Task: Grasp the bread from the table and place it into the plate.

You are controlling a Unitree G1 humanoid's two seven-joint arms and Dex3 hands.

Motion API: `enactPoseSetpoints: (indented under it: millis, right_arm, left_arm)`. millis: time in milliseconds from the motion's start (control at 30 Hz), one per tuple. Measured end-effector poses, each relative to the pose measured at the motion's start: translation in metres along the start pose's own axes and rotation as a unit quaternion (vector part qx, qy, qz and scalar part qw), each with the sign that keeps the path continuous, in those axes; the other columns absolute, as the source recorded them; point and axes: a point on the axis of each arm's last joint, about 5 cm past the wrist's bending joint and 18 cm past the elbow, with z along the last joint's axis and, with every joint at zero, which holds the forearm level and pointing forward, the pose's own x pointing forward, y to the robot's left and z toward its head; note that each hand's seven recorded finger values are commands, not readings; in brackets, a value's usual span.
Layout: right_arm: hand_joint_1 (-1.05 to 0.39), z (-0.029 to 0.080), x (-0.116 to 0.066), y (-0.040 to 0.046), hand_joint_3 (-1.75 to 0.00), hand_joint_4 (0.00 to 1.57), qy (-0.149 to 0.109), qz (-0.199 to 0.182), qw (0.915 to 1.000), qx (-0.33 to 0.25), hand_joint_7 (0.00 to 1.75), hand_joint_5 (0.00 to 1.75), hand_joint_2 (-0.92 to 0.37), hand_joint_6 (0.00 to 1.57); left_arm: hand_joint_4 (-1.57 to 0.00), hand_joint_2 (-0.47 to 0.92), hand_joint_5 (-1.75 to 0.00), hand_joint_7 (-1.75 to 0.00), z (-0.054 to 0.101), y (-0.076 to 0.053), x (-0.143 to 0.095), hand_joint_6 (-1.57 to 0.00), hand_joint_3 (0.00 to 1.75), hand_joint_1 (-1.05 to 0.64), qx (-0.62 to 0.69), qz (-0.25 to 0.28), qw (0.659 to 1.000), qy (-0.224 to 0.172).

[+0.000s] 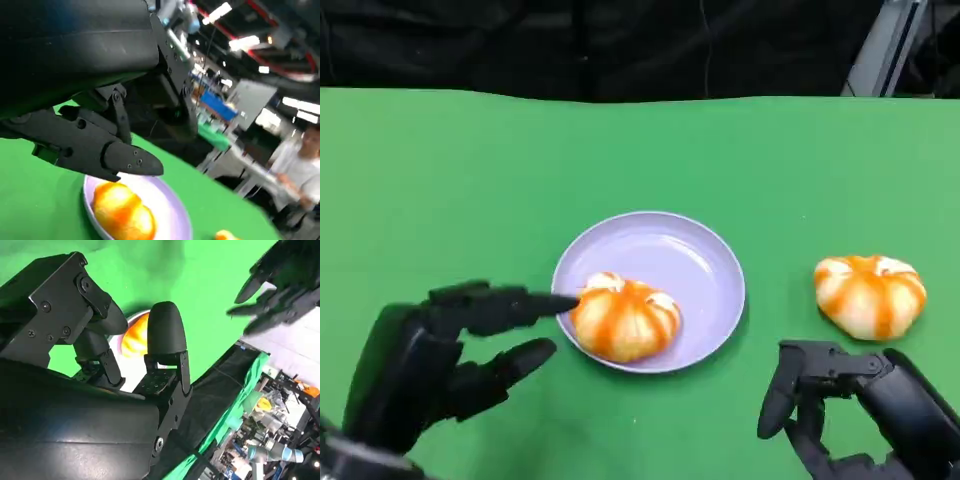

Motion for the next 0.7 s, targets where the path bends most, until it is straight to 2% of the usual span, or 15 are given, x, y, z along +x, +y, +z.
enactPoseSetpoints:
  millis: [100, 200, 300, 400, 433, 500, 633, 700]
  right_arm:
    - [0.10, 0.000, 0.000, -0.0010, -1.38, 0.87, 0.001, -0.002, 1.0000, 0.003, 1.32, 1.66, -0.34, 0.78]
    - [0.11, 0.000, -0.001, -0.0028, -1.38, 0.87, 0.004, -0.005, 1.0000, 0.003, 1.32, 1.66, -0.34, 0.78]
    - [0.10, -0.001, -0.001, -0.0046, -1.37, 0.87, 0.007, -0.006, 1.0000, 0.003, 1.32, 1.65, -0.34, 0.78]
    - [0.10, -0.002, -0.001, -0.0064, -1.37, 0.88, 0.006, -0.007, 1.0000, 0.002, 1.31, 1.64, -0.34, 0.78]
    - [0.11, -0.002, -0.001, -0.0068, -1.37, 0.88, 0.005, -0.007, 1.0000, 0.000, 1.31, 1.64, -0.34, 0.79]
    - [0.10, -0.003, -0.001, -0.0073, -1.37, 0.87, 0.004, -0.006, 1.0000, -0.002, 1.32, 1.65, -0.34, 0.79]
    - [0.11, -0.003, -0.001, -0.0078, -1.37, 0.87, 0.004, -0.004, 1.0000, -0.004, 1.33, 1.65, -0.34, 0.80]
    - [0.12, -0.003, -0.001, -0.0078, -1.37, 0.87, 0.003, -0.004, 1.0000, -0.004, 1.33, 1.65, -0.33, 0.79]
  left_arm:
    - [-0.94, 0.44, -1.49, -0.98, 0.002, -0.003, -0.014, -1.00, 1.29, 0.04, -0.036, 0.025, 0.999, 0.025]
    - [-0.91, 0.40, -1.60, -1.29, 0.006, -0.006, -0.027, -0.91, 1.35, 0.05, -0.074, 0.054, 0.994, 0.053]
    - [-0.88, 0.39, -1.70, -1.48, 0.012, -0.014, -0.038, -0.81, 1.46, 0.08, -0.108, 0.092, 0.987, 0.080]
    - [-0.84, 0.41, -1.73, -1.52, 0.016, -0.021, -0.044, -0.75, 1.43, 0.06, -0.129, 0.117, 0.980, 0.098]
    - [-0.81, 0.43, -1.74, -1.55, 0.017, -0.021, -0.044, -0.74, 1.36, 0.04, -0.138, 0.126, 0.977, 0.100]
    - [-0.81, 0.45, -1.75, -1.59, 0.017, -0.022, -0.042, -0.74, 1.29, 0.02, -0.148, 0.139, 0.974, 0.102]
    - [-0.84, 0.43, -1.74, -1.59, 0.016, -0.021, -0.041, -0.76, 1.27, 0.01, -0.148, 0.149, 0.972, 0.103]
    - [-0.85, 0.48, -1.72, -1.57, 0.016, -0.021, -0.041, -0.77, 1.16, -0.02, -0.148, 0.151, 0.972, 0.103]
